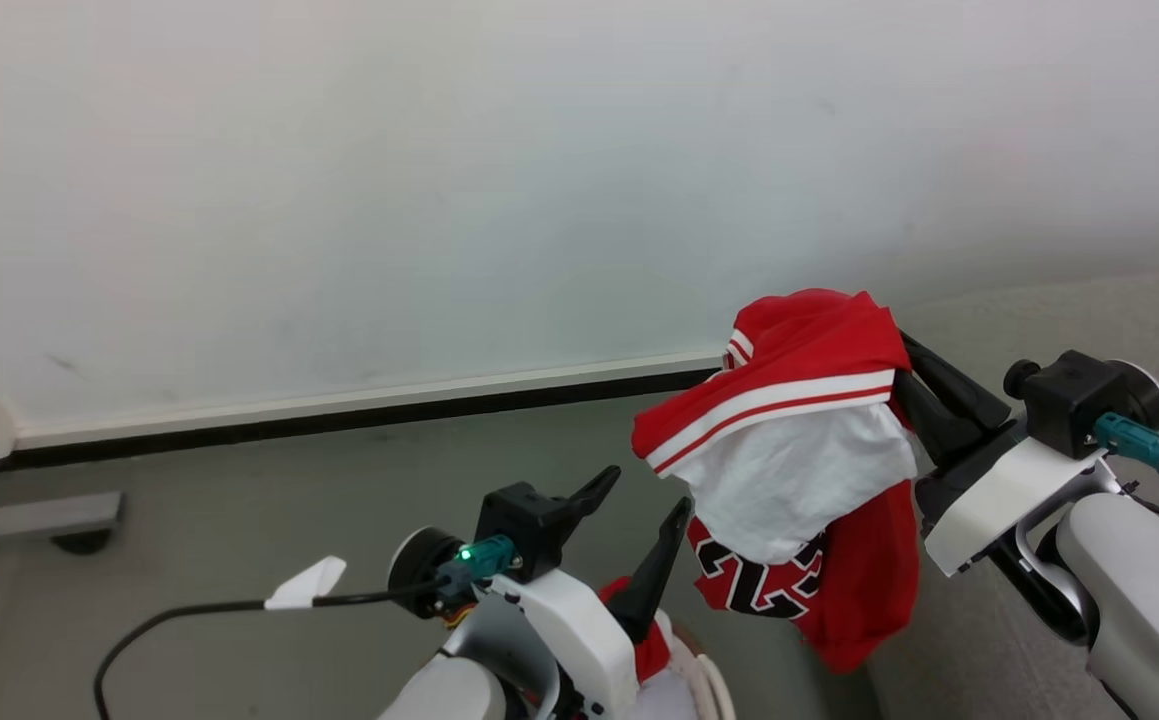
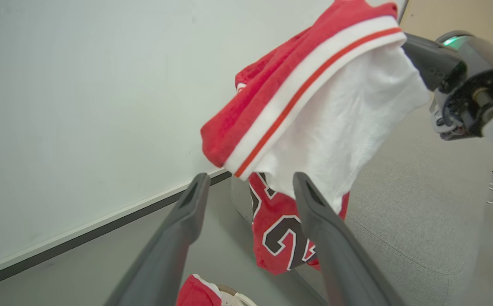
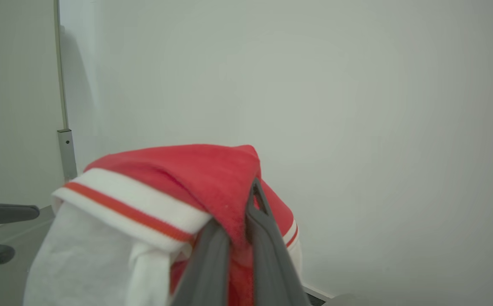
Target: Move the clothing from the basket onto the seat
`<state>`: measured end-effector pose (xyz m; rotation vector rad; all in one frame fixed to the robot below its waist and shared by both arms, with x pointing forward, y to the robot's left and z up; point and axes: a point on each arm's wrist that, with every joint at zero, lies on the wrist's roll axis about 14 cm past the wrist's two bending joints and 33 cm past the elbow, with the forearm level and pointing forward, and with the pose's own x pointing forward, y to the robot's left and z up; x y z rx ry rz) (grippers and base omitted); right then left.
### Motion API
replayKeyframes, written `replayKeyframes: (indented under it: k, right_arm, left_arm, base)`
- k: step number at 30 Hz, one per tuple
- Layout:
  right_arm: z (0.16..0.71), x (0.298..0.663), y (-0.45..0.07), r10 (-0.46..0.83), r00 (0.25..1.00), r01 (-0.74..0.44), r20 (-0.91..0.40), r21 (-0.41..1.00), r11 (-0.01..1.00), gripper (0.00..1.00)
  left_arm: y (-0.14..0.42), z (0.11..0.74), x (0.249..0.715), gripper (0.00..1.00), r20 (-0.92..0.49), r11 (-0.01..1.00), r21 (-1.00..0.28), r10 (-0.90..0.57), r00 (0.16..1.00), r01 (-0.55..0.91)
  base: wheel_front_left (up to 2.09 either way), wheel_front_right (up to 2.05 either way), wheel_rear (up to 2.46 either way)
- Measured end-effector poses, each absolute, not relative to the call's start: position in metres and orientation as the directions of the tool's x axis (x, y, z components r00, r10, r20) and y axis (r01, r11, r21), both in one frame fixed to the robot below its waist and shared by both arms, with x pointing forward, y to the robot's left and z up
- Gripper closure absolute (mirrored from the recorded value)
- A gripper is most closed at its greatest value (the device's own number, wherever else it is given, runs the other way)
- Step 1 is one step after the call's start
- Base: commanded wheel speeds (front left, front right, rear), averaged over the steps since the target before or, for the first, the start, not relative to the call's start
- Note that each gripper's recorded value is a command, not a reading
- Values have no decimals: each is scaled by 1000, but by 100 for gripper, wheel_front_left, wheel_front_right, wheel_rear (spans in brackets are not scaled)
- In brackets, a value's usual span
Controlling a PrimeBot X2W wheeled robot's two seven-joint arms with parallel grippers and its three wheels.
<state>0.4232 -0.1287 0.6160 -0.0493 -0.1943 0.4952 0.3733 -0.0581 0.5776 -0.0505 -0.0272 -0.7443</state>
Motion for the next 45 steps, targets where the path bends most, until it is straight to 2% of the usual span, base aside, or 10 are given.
replayKeyframes:
  k: [5, 14, 21, 25, 31, 36, 41, 45]
  right_arm:
    - [616, 416, -162, 401, 899, -390, 176, -95, 916, 100]
    - [614, 388, -242, 217, 962, -200, 167, -109, 974, 100]
    - [617, 362, -296, 74, 983, -55, 169, -115, 992, 100]
    - [615, 363, -315, 23, 987, -5, 161, -111, 994, 100]
    - [610, 386, -336, -37, 989, 54, 141, -120, 991, 100]
    - [627, 433, -360, -94, 980, 121, 174, -150, 981, 100]
    - [641, 481, -406, -201, 960, 242, 192, -218, 946, 100]
    - [630, 514, -438, -291, 941, 328, 173, -250, 911, 100]
  left_arm:
    - [-82, 575, 372, 0, 40, 686, -45, -725, 687, 727]
    - [-140, 573, 354, 0, 43, 542, -64, -838, 545, 838]
    - [-178, 570, 332, 0, 41, 421, -87, -904, 426, 903]
    - [-187, 566, 334, 0, 37, 385, -100, -920, 390, 917]
    - [-194, 560, 352, 0, 36, 346, -91, -936, 351, 934]
    - [-192, 555, 388, 0, 44, 338, -77, -939, 342, 938]
    - [-186, 534, 425, 0, 41, 343, -99, -936, 349, 934]
    - [-178, 511, 449, 0, 35, 362, -126, -929, 369, 924]
  base:
    - [0, 0, 0]
    - [0, 0, 0]
    - [0, 0, 0]
    - [0, 0, 0]
    - [0, 0, 0]
    - [0, 0, 0]
    - [0, 0, 0]
    - [0, 0, 0]
